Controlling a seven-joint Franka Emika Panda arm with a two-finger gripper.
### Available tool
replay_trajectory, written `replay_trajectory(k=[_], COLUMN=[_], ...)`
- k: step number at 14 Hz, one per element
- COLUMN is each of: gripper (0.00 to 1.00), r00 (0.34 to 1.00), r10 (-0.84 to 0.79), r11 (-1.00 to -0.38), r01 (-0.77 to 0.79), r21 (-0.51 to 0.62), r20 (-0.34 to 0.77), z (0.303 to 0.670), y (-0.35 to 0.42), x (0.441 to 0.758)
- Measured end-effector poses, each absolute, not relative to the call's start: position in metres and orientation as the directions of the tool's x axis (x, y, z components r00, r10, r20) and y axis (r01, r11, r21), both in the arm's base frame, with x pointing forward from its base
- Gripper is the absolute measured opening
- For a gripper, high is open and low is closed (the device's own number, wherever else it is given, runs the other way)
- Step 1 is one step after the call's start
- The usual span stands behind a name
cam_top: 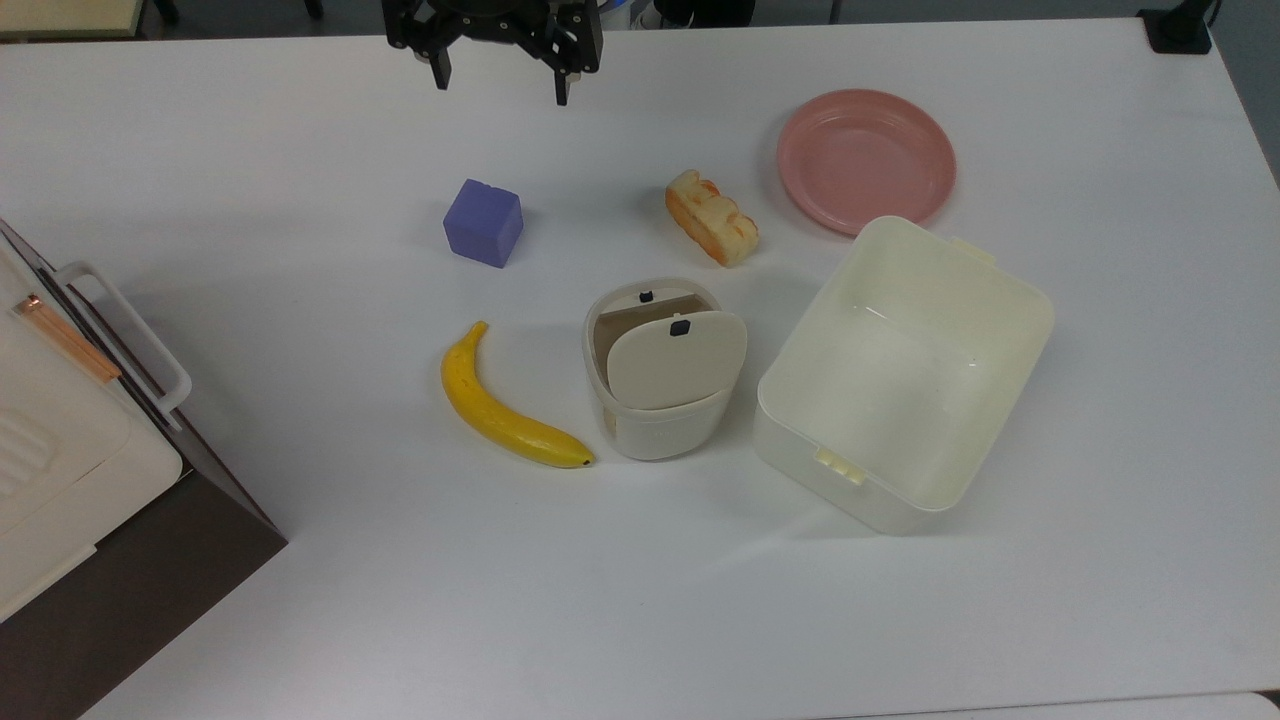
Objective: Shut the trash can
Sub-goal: 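Move the gripper down toward the open lid of the cream trash can, then push the raised lid down with the gripper tips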
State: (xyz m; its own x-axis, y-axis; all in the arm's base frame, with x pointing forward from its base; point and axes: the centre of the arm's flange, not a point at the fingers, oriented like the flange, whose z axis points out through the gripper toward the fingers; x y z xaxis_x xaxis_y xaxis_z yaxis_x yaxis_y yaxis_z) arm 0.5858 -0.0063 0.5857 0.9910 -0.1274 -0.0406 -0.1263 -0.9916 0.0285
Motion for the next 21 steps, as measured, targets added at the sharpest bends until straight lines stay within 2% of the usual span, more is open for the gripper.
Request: replay_trajectory(k=[11,13,14,15,16,18,21], gripper=[1.0,0.85,0.85,0.72,0.63,0.28,0.02], r00=[0.991,0.991,0.991,0.993,0.995,0.994,0.966], r10=[-0.127,-0.126,-0.125,-0.113,-0.099,-0.071,-0.073], r11=[-0.992,-0.992,-0.992,-0.994,-0.995,-0.997,-0.995], r01=[-0.127,-0.126,-0.125,-0.113,-0.099,-0.067,-0.053], r21=[0.01,0.005,0.003,-0.002,-0.006,-0.045,-0.084], r20=[-0.042,-0.04,-0.038,-0.032,-0.02,0.082,0.247], z=[0.587,0.587,0.587,0.588,0.589,0.594,0.586], y=[-0.004,-0.003,-0.003,-0.003,-0.002,0.002,0.011], x=[0.586,0.586,0.586,0.587,0.588,0.602,0.634])
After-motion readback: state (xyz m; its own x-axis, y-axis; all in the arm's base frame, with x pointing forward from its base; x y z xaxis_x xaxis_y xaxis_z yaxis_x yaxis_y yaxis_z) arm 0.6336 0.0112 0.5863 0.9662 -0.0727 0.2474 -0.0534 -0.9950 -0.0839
